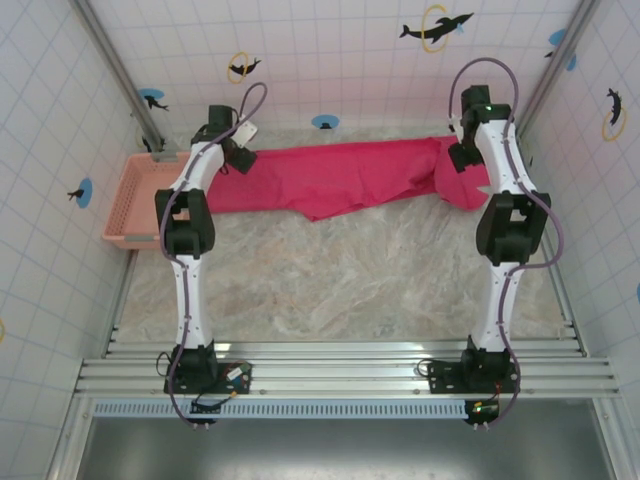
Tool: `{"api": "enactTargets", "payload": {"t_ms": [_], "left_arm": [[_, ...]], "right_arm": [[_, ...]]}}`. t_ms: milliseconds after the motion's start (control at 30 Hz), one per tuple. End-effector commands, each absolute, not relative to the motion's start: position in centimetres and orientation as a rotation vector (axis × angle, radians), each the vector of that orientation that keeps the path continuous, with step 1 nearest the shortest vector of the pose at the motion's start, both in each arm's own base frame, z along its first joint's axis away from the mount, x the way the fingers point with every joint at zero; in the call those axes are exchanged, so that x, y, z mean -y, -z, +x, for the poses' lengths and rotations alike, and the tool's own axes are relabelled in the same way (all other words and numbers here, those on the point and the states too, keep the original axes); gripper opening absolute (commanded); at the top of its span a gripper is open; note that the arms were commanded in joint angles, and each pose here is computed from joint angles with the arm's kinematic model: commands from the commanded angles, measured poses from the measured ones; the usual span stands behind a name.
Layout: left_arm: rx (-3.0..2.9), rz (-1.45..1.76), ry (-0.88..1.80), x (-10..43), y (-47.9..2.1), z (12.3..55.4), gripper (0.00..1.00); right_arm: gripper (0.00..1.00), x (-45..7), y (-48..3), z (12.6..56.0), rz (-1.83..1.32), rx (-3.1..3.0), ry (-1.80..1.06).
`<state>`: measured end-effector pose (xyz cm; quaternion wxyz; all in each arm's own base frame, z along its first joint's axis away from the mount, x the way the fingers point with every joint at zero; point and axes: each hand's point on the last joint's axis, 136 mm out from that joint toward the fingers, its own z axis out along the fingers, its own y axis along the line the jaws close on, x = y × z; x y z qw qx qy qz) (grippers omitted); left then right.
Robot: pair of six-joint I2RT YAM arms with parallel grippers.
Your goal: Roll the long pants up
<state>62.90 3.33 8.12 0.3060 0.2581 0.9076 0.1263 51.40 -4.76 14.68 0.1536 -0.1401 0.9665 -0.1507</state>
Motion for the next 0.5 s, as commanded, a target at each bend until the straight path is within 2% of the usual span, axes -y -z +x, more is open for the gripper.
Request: {"api": "enactTargets", "payload": {"t_ms": [0, 200, 467], "left_arm": [[-2.418, 0.696, -0.326, -2.0, -8.6, 61.9, 0.97], [-2.423, 0.688, -0.303, -1.5, -8.4, 61.8, 0.97], [-2.440, 0.700, -0.303, -1.4, -7.7, 61.5, 0.97]], "right_arm": [[0.67, 1.9, -13.0, 50.1, -0.486, -2.820, 0.266], [0.67, -2.8, -10.6, 47.6, -0.667, -2.840, 0.148], [0.66, -5.0, -9.6, 45.5, -0.739, -2.845, 0.114]]}}
